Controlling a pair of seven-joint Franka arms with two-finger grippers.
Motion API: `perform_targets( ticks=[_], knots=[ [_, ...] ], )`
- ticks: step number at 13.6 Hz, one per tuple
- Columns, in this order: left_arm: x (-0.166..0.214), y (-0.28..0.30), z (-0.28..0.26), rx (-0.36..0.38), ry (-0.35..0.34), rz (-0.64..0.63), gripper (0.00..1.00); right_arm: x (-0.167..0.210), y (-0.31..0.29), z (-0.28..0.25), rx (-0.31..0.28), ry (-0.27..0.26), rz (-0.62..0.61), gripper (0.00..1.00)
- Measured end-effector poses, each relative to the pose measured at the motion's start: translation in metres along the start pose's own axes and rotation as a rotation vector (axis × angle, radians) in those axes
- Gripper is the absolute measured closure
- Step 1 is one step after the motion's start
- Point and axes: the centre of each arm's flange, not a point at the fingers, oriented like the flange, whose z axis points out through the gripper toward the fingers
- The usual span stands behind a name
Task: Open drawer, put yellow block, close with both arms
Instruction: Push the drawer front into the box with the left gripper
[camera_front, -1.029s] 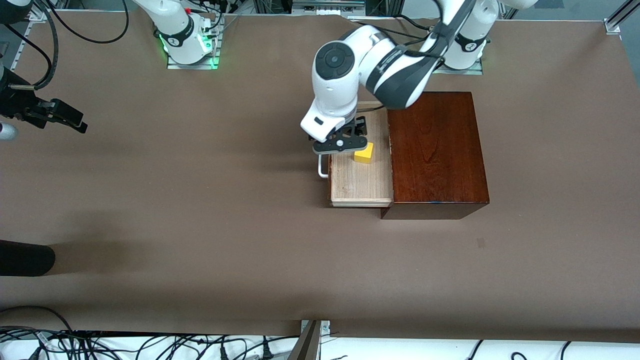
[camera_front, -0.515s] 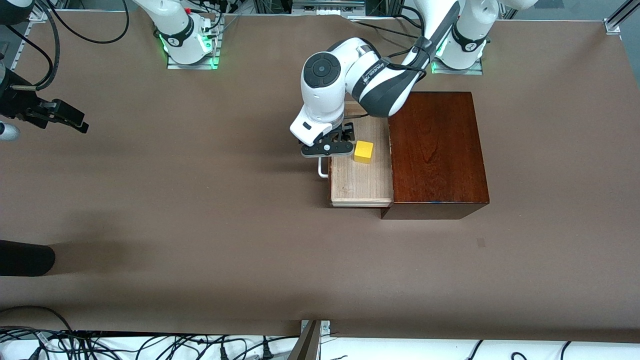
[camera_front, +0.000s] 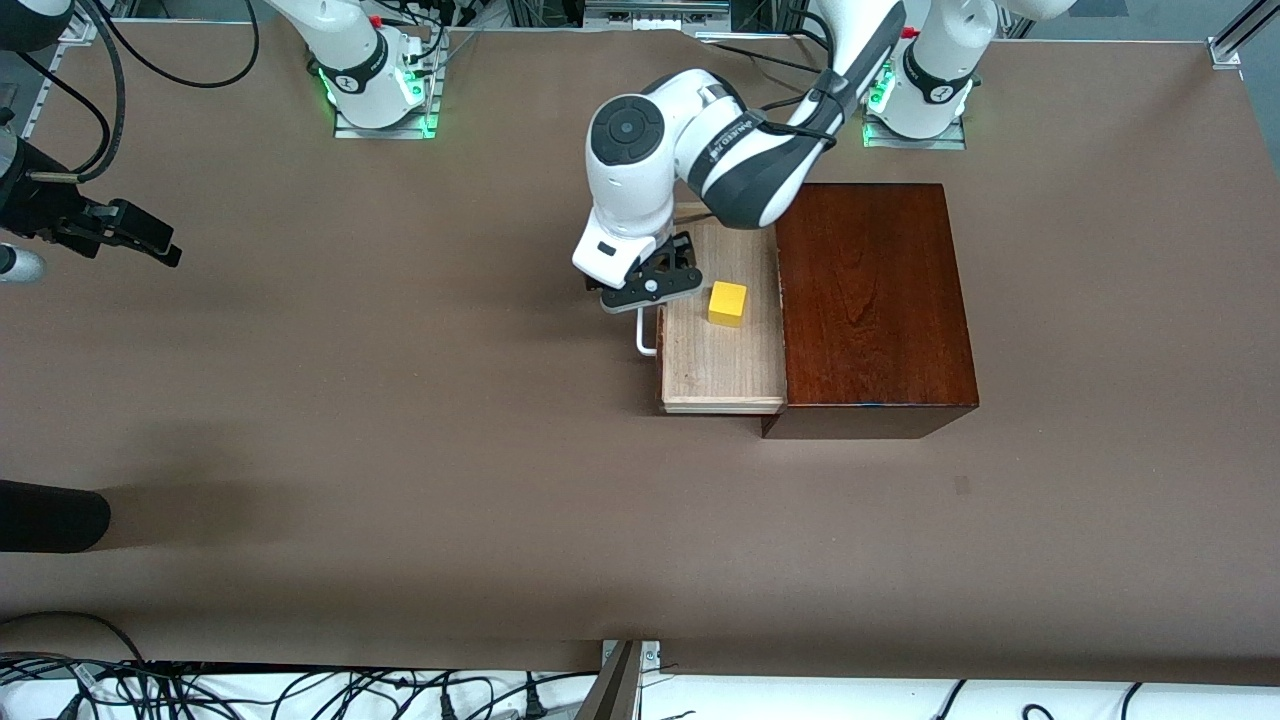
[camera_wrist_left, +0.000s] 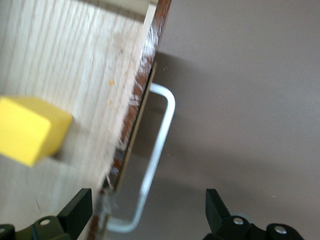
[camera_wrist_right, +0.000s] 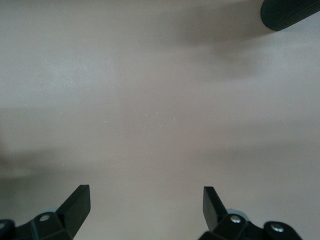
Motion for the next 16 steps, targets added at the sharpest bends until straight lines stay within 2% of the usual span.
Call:
perform_targets(
  ticks=[3, 7, 8, 13, 16],
  knots=[
    [-0.029, 0.017, -0.007, -0.024, -0.013, -0.157, 0.0, 0.0, 0.0, 0.0, 0.0, -0.001, 0.002, 0.0],
    [-0.05, 0.028, 0.023, 0.006, -0.026, -0.381, 0.02, 0.0, 0.0, 0.0, 0.0, 0.0, 0.004, 0.0],
    [-0.05, 0.03, 0.03, 0.003, -0.028, -0.426, 0.07, 0.0, 0.0, 0.0, 0.0, 0.0, 0.005, 0.0],
    [-0.04, 0.033, 0.051, -0.009, -0.024, -0.481, 0.61, 0.001, 0.0, 0.0, 0.0, 0.002, 0.006, 0.0],
    [-0.015, 0.027, 0.062, -0.007, 0.0, -0.514, 0.9, 0.001, 0.0, 0.0, 0.0, 0.003, 0.006, 0.0]
  ],
)
